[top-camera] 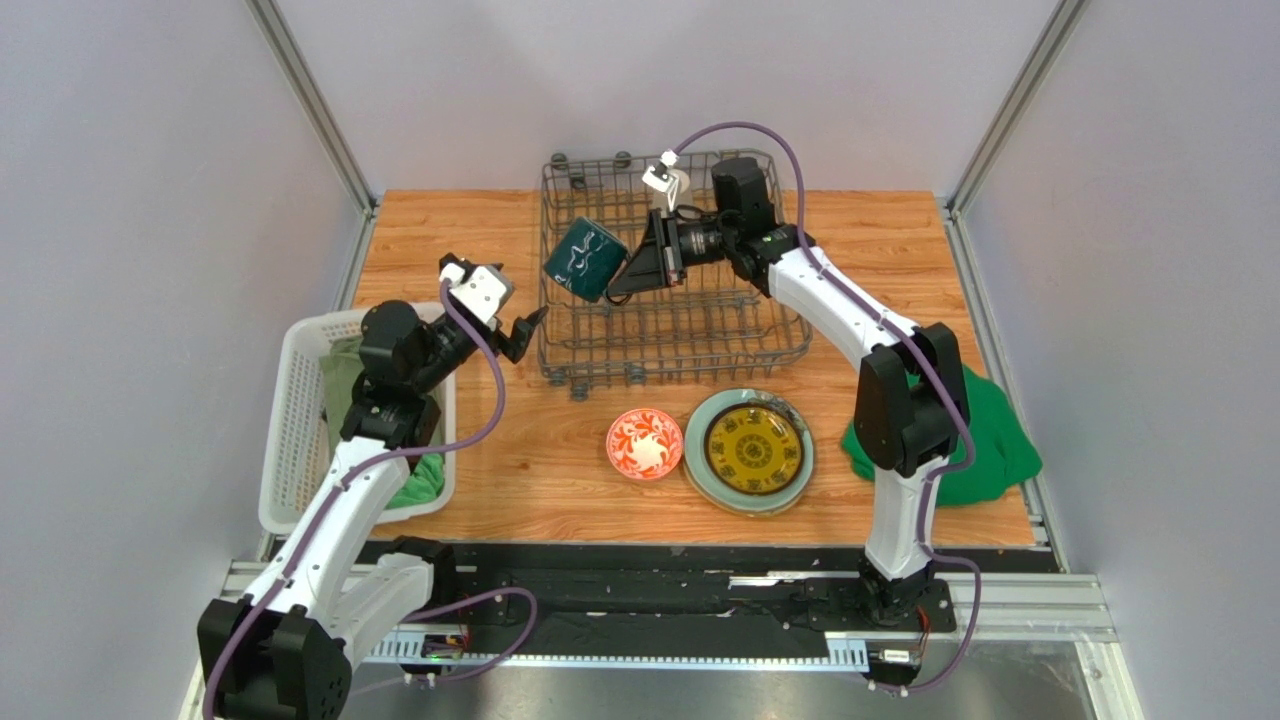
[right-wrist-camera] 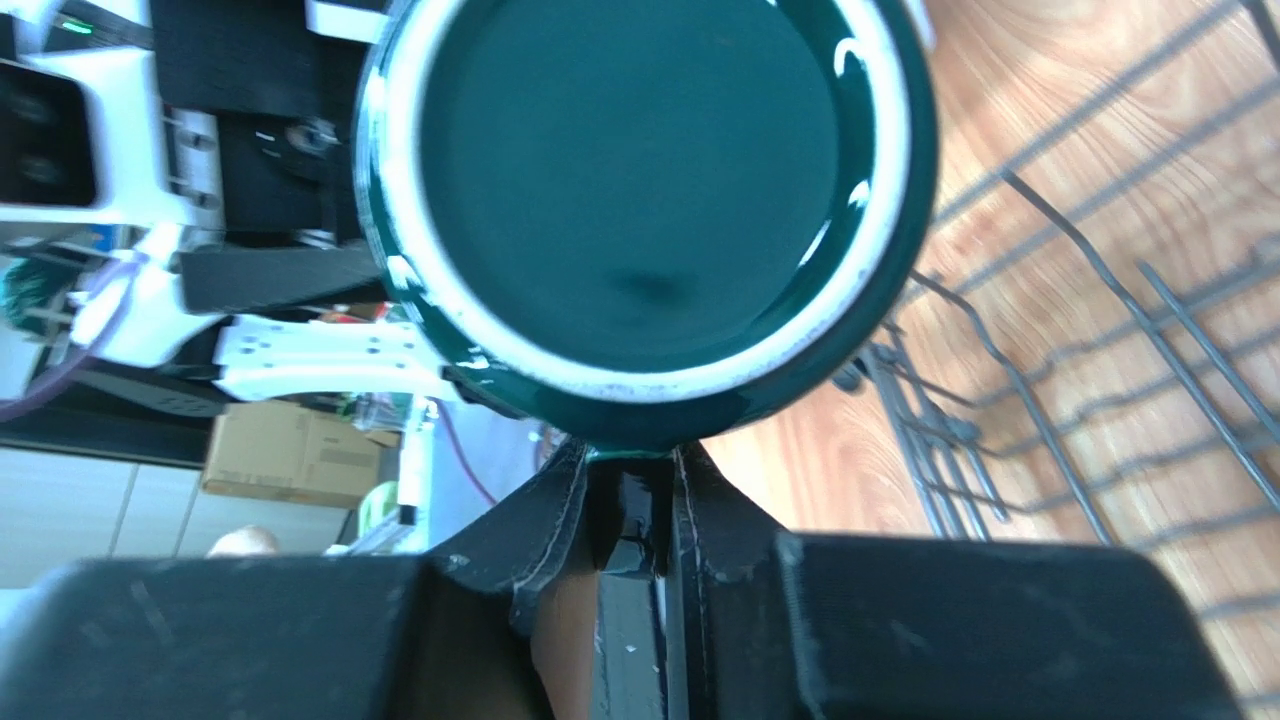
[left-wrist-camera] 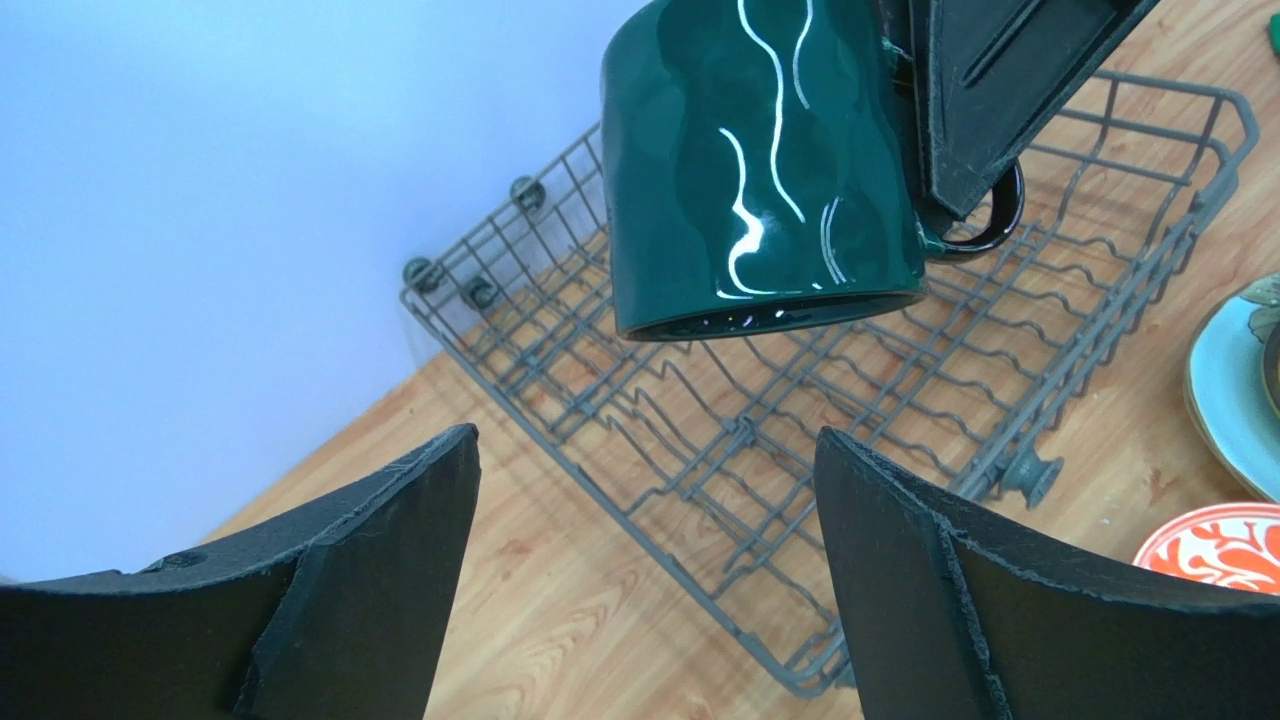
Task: Unload the mixed dishes from the dish rack
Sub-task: Pick up the cup from the dish rack, then place the cup at the center of the board.
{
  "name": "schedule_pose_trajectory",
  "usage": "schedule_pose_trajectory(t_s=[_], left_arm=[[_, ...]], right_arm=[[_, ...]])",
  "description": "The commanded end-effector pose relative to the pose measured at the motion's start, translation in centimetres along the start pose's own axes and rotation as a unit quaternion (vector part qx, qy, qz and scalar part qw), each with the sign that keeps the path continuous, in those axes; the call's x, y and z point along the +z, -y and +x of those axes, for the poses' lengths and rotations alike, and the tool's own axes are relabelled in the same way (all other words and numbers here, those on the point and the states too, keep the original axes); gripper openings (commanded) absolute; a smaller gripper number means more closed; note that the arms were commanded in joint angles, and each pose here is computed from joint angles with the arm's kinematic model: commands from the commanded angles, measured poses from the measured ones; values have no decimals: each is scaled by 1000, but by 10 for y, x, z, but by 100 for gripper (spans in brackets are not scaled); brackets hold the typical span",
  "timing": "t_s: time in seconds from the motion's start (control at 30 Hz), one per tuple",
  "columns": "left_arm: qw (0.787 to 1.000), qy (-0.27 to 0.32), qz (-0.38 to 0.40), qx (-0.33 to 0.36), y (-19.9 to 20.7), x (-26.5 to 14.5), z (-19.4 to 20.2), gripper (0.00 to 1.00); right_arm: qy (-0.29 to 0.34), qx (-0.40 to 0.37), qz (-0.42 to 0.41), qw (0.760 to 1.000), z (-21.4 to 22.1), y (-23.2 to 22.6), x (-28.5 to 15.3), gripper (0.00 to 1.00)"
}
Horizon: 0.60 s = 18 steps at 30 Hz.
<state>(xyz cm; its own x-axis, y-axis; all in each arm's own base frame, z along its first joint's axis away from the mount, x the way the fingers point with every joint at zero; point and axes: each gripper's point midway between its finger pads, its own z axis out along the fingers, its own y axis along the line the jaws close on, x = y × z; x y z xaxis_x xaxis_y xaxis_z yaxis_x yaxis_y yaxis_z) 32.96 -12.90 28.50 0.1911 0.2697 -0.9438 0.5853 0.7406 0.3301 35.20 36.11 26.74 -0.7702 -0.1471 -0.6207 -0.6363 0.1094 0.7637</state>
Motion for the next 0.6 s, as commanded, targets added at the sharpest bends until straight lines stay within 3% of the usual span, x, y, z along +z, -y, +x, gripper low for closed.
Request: schedule_pose_trajectory(t_s=[0.0,0.57], left_arm=[[996,74,0,47,-4,2,-32,89],[990,107,-6,95,10,20,-38,80]], right_arm=[[20,-49,-79,995,-23,-52,-12,0],[-14,8,-122,992,1,-58,7,0]])
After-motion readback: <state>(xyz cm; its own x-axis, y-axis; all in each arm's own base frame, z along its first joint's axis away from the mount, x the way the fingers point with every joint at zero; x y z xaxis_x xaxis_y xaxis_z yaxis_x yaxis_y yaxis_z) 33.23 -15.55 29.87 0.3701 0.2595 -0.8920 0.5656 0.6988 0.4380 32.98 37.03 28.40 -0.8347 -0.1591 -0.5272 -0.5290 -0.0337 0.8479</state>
